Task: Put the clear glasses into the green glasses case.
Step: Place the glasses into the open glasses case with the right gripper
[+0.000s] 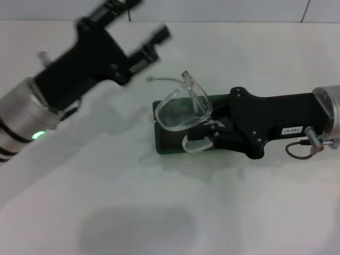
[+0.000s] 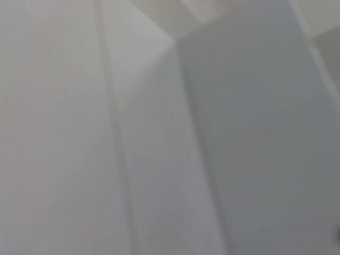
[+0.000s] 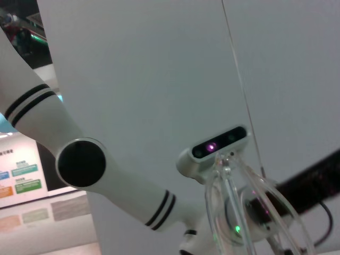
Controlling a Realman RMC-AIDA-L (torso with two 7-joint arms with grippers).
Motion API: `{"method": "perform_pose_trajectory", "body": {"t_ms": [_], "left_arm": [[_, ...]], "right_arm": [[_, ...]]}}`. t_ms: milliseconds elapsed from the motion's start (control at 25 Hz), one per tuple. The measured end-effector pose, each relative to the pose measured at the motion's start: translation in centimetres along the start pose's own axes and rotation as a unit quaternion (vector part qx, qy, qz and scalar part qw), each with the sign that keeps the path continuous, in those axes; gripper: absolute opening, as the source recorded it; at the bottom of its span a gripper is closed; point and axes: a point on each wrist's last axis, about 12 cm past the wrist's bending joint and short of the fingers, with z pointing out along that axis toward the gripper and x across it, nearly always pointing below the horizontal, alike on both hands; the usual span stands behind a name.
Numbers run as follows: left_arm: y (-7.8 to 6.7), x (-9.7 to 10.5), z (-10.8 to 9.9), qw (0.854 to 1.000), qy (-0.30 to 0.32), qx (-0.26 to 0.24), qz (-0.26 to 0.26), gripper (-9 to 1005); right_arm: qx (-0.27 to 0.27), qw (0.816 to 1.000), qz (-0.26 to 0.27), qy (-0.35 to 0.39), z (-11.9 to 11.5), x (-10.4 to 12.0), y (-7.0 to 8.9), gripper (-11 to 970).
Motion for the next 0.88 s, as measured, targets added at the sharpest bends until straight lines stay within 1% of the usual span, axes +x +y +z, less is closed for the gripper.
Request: {"method": "perform_pose_trajectory", "body": {"t_ms": [120, 240, 320, 360, 400, 440, 520, 640, 720, 760, 800, 880], "left_arm": [[0.7, -0.4, -1.7, 0.997, -0.017, -0.069, 0.01, 728], [1.4, -0.8, -3.8, 0.988, -0.036, -0.151, 0.009, 728], [1.6, -1.1, -5.5, 0.98, -0.044, -0.195, 0.01, 728], [1.4, -1.2, -6.8, 0.976, -0.043, -0.214, -0.001, 728], [1.4, -1.2, -6.8, 0.976, -0.043, -0.214, -0.001, 728], [1.4, -1.3, -7.2, 0.975, -0.042, -0.219, -0.01, 728], [1.7, -1.2, -8.0, 0.972, -0.032, -0.229, -0.037, 728], [2.8, -0.7, -8.7, 0.967, 0.005, -0.238, -0.092, 728], [3.4, -0.4, -8.7, 0.966, 0.04, -0.225, -0.124, 728], [3.5, -0.3, -8.6, 0.965, 0.057, -0.215, -0.136, 728], [3.7, -0.2, -8.5, 0.966, 0.07, -0.206, -0.141, 727], [3.7, 0.1, -8.0, 0.967, 0.097, -0.183, -0.147, 727]], "right_arm": [[0.011, 1.0, -0.01, 0.004, -0.6, 0.0, 0.1, 121], [0.03, 0.999, -0.029, 0.015, -1.3, -0.1, 0.2, 127], [0.044, 0.998, -0.043, 0.03, -1.8, -0.4, 0.1, 131], [0.052, 0.997, -0.048, 0.042, -2.0, -0.7, 0.0, 133], [0.062, 0.995, -0.053, 0.056, -2.2, -1.1, -0.2, 135], [0.067, 0.994, -0.057, 0.07, -2.3, -1.4, -0.3, 137], [0.079, 0.988, -0.06, 0.12, -2.1, -2.3, -0.7, 141], [0.095, 0.97, -0.054, 0.218, -0.9, -3.5, -1.3, 147], [0.116, 0.949, -0.054, 0.287, 0.5, -4.1, -1.7, 151], [0.129, 0.937, -0.063, 0.318, 1.2, -4.4, -1.9, 153], [0.144, 0.925, -0.073, 0.345, 1.9, -4.5, -2.1, 155], [0.159, 0.907, -0.092, 0.379, 3.1, -4.5, -2.3, 159]]}}
